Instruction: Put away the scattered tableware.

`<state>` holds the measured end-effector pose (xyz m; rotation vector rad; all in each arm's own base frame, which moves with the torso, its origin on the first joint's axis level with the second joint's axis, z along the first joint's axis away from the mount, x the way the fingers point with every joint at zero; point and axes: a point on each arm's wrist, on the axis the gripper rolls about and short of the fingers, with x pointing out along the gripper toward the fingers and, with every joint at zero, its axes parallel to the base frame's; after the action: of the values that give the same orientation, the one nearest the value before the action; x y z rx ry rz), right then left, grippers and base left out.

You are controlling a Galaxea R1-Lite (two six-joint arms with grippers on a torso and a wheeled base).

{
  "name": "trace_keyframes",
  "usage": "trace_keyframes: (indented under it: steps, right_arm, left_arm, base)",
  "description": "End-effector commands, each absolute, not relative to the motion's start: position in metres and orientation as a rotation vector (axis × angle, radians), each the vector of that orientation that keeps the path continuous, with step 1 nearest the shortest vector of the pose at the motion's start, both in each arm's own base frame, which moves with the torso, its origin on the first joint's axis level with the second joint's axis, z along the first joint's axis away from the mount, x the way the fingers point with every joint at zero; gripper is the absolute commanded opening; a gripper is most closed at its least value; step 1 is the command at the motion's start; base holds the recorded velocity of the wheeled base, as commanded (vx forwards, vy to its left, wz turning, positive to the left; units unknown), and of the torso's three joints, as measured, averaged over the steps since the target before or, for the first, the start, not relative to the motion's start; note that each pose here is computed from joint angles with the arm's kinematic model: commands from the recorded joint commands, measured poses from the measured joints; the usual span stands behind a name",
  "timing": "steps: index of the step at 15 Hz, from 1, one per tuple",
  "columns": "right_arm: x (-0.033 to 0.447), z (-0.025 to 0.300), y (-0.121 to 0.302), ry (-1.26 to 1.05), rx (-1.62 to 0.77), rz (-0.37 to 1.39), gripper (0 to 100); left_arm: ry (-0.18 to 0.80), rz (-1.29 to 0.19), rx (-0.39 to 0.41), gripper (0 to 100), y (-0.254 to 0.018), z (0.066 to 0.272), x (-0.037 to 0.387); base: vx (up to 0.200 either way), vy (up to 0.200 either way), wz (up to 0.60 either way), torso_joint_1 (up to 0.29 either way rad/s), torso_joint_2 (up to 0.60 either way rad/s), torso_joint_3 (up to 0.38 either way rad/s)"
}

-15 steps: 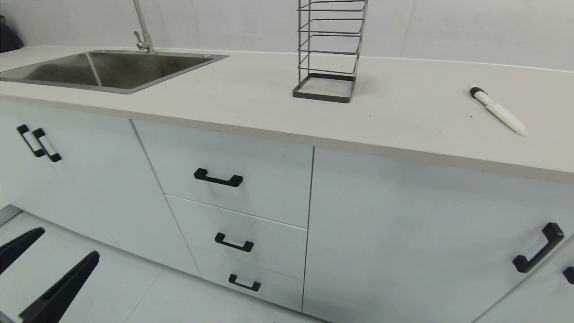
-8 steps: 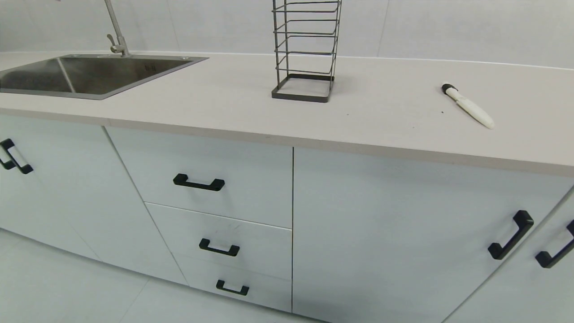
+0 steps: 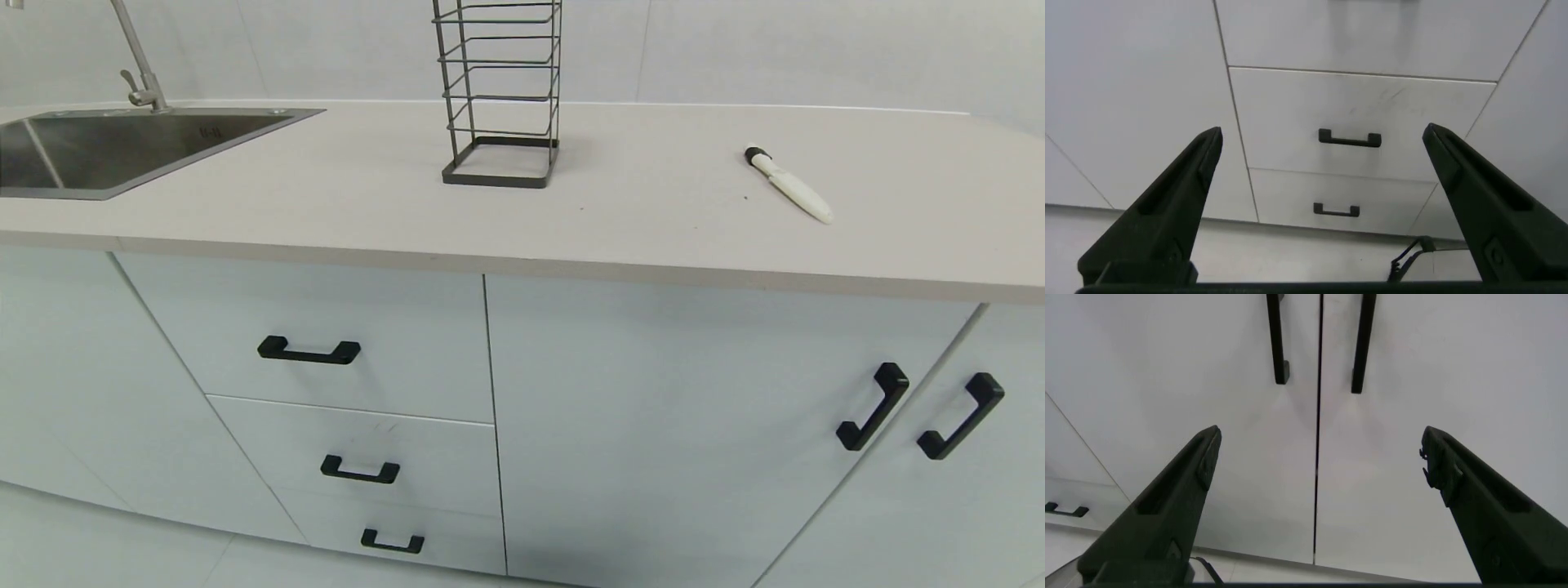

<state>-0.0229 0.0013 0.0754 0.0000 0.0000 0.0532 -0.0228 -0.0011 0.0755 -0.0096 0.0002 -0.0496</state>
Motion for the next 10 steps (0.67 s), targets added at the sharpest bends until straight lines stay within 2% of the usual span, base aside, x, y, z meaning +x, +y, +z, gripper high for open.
trace_keyframes:
  steps: [1,3,6,10]
  right_arm:
    - [-0.0228,0.0755,0.0013,0.000,0.000,0.054,100]
    - [-0.0228,0.0755,0.0013,0.000,0.002,0.054,100]
    - [-0.0228,0.0755,0.0013,0.000,0.000,0.054,100]
    - [-0.0228,0.0755,0.0013,0.000,0.000,0.054,100]
  left_arm:
    - [-0.001,-0.049,-0.012,100,-0.0011,0.0756,-0.0228]
    - [-0.001,-0.051,-0.006,100,-0.0011,0.0756,-0.0228]
    - [0.000,-0.049,-0.012,100,-0.0011,0.0755,-0.0228]
    - [0.000,-0.044,-0.014,100,-0.0010,0.0755,-0.0228]
  base:
    - [0.000,0.000,0.00,0.000,0.00,0.000]
    - [0.000,0.000,0.00,0.000,0.00,0.000]
    - [0.000,0.000,-0.60,0.002,0.00,0.002]
    - [0.000,0.000,0.00,0.000,0.00,0.000]
